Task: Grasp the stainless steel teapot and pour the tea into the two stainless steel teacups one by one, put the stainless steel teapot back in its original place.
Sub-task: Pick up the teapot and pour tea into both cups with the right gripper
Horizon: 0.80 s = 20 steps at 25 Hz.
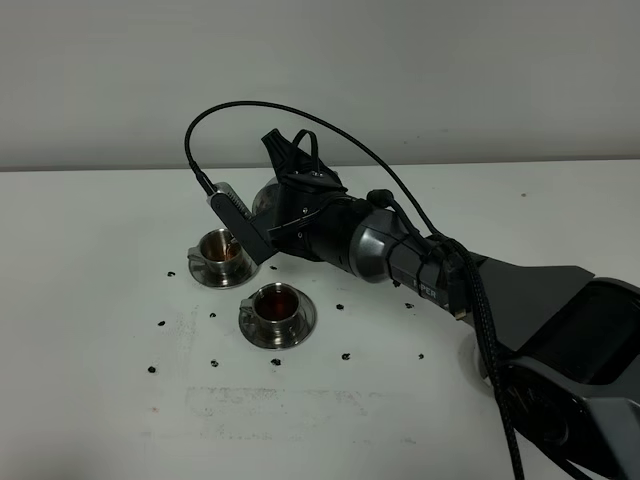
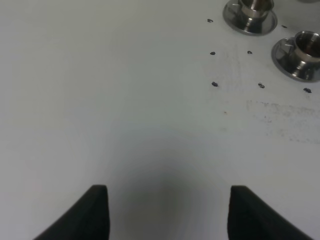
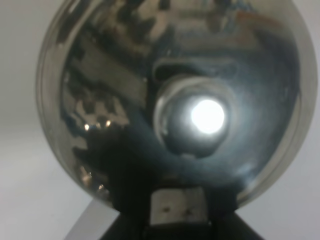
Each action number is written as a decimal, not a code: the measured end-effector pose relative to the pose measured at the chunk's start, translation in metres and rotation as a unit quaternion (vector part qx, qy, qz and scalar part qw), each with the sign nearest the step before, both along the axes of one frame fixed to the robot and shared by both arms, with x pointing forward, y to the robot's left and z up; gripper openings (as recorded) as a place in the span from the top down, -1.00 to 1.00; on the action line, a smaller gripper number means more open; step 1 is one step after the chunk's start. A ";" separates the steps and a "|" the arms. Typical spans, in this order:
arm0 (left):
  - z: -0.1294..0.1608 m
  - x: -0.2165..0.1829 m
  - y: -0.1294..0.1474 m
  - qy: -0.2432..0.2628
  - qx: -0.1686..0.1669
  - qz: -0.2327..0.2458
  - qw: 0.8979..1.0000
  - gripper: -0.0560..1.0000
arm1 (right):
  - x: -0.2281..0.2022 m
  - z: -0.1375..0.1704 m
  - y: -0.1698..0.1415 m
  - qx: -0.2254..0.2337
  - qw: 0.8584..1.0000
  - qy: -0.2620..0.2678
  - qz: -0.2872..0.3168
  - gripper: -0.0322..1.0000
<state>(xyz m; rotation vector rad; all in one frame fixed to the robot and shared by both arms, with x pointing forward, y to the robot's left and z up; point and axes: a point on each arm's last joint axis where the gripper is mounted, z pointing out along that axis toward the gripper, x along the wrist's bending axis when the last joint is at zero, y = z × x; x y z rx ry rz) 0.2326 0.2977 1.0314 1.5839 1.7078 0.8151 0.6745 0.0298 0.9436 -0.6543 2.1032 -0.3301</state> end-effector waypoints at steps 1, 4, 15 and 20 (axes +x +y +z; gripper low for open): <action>0.000 0.000 0.000 0.000 0.000 0.000 1.000 -0.05 | 0.000 0.000 0.000 -0.001 1.000 -0.001 0.001 0.56; 0.000 0.000 0.000 0.000 0.000 0.000 1.000 -0.05 | 0.001 0.001 0.000 -0.007 1.000 -0.006 0.003 0.56; 0.000 0.000 0.000 0.000 0.000 0.000 1.000 -0.05 | 0.001 0.001 0.000 -0.007 1.000 -0.008 0.005 0.56; 0.000 0.000 0.000 0.000 0.000 0.000 1.000 -0.05 | 0.001 0.001 0.000 -0.007 1.000 -0.010 0.007 0.56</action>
